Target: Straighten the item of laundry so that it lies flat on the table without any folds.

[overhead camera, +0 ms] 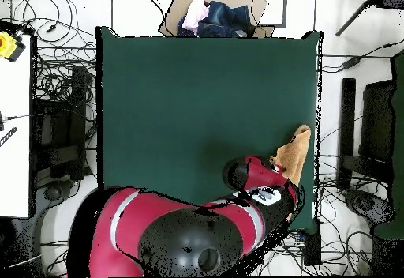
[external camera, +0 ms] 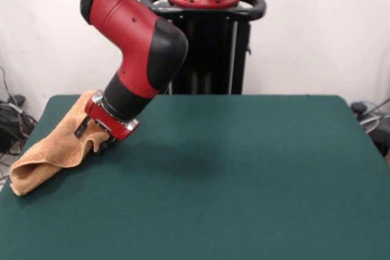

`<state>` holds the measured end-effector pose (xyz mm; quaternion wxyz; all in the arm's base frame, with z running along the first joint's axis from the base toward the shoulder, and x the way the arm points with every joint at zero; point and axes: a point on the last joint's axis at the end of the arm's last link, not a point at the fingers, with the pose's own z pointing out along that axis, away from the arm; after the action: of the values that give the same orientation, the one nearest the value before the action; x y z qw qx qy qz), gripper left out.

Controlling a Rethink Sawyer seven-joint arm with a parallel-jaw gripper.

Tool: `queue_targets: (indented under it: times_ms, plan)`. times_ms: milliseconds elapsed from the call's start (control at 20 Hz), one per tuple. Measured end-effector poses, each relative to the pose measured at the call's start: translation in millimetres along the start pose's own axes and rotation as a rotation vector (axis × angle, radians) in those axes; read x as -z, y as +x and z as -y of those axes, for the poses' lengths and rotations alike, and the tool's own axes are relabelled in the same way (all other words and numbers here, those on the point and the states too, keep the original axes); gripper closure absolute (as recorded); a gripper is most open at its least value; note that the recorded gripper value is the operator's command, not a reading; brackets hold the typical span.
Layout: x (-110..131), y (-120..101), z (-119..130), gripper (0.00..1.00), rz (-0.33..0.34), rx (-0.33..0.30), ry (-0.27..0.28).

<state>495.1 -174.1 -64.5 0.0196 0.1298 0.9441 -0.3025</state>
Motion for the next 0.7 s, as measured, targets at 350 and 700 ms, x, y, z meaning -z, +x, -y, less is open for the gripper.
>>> queue_targets:
  times_ms: [350, 700]
  plan:
    - [-2.7, 2.5, 4.5, 0.0, -0.001, 0.005, 0.014]
    - [-7.7, 8.1, 7.6, 1.0, -0.011, 0.014, 0.027]
